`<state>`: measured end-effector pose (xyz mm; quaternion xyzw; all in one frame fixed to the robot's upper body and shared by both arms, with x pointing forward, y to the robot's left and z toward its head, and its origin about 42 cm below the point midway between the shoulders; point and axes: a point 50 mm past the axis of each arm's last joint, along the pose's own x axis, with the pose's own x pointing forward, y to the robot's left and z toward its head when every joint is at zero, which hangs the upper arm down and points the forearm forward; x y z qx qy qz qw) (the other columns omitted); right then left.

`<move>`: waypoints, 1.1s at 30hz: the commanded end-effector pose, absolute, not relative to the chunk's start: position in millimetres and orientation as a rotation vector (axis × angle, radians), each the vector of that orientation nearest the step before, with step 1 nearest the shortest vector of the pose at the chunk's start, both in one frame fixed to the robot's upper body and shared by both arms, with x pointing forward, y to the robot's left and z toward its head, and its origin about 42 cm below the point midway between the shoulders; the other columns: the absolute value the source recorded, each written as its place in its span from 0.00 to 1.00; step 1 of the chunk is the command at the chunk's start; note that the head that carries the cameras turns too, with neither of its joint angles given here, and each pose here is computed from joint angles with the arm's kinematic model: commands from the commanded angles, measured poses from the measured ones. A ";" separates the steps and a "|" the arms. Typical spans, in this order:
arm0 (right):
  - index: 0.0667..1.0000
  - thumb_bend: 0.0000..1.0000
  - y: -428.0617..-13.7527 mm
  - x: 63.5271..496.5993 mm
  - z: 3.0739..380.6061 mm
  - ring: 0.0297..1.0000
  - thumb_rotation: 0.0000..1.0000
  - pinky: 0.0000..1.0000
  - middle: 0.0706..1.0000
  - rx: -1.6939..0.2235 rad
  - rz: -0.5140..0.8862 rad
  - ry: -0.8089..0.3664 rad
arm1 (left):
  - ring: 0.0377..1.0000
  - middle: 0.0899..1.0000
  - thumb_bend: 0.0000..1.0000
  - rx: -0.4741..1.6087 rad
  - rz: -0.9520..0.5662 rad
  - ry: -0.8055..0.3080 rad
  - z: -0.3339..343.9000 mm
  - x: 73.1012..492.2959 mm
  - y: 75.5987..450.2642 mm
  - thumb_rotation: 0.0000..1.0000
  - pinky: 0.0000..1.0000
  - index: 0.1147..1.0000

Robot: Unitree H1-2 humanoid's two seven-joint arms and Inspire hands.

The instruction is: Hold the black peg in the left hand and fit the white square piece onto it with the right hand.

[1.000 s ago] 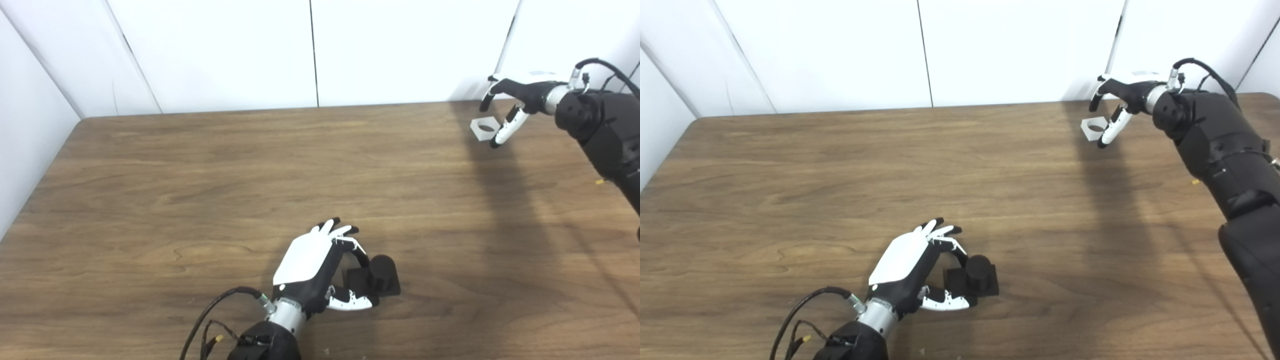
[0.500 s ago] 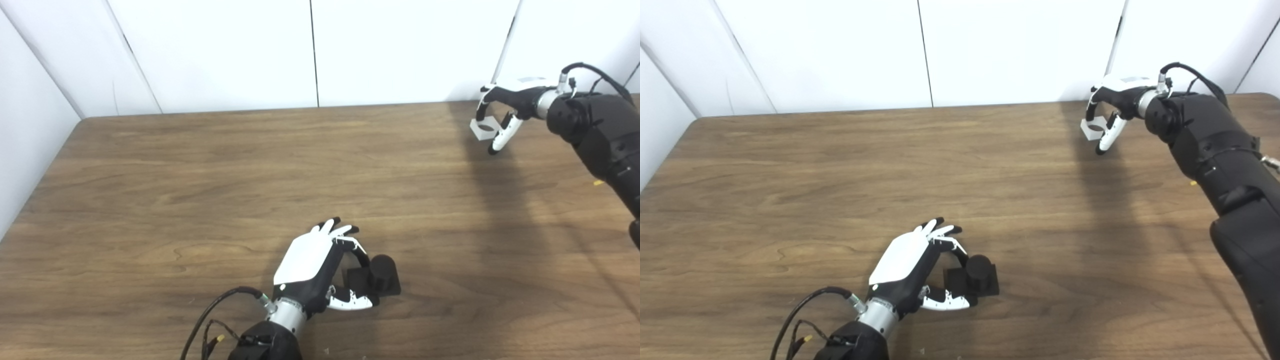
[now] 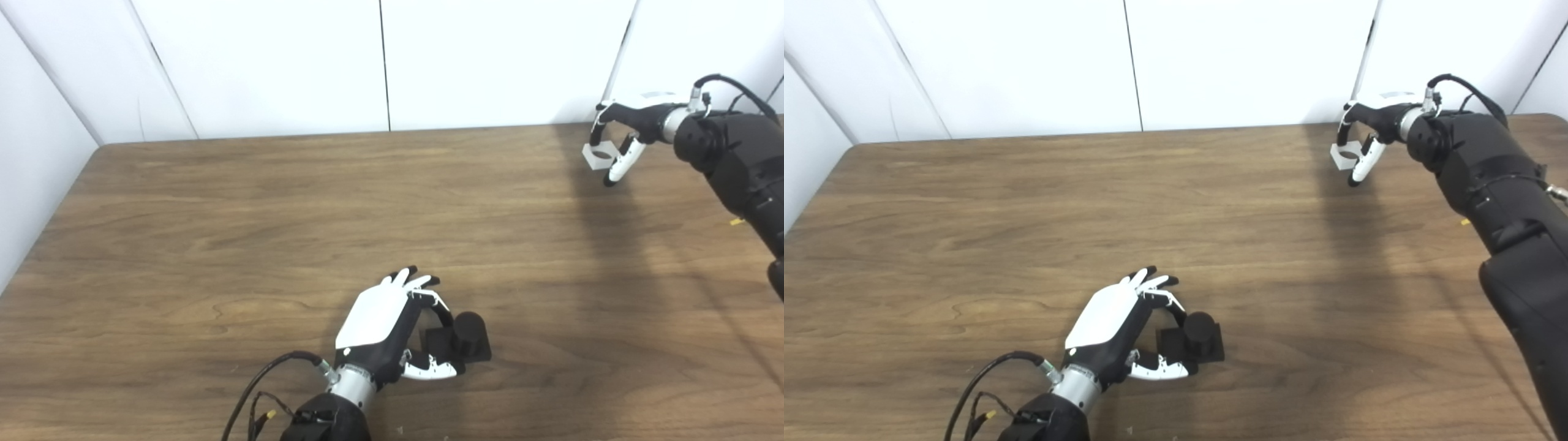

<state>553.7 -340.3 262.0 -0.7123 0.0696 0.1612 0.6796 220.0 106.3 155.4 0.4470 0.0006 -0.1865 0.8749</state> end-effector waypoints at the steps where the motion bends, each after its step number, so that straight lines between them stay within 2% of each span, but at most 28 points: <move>1: 0.64 0.84 -333.2 567.4 311.0 1.00 0.18 1.00 0.97 -1.600 0.295 0.038 | 1.00 0.90 0.52 0.978 -0.438 0.129 128.9 212.6 106.9 0.07 1.00 0.42; 15: 0.64 0.84 -332.1 568.6 322.2 1.00 0.17 1.00 0.97 -1.561 0.299 0.035 | 1.00 0.90 0.52 0.967 -0.431 0.141 121.7 217.4 108.0 0.07 1.00 0.42; 21: 0.65 0.84 -331.0 569.8 332.3 1.00 0.20 1.00 0.97 -1.533 0.296 0.044 | 1.00 0.90 0.52 0.962 -0.429 0.141 119.4 219.5 108.6 0.07 1.00 0.42; 27: 0.61 0.84 -329.3 571.6 340.9 1.00 0.18 1.00 0.97 -1.499 0.287 0.047 | 1.00 0.90 0.52 0.963 -0.435 0.145 119.1 219.6 109.1 0.07 1.00 0.42; 33: 0.62 0.85 -325.2 573.3 346.3 1.00 0.17 1.00 0.96 -1.482 0.270 0.063 | 1.00 0.90 0.52 0.960 -0.426 0.150 118.0 219.1 111.2 0.07 1.00 0.42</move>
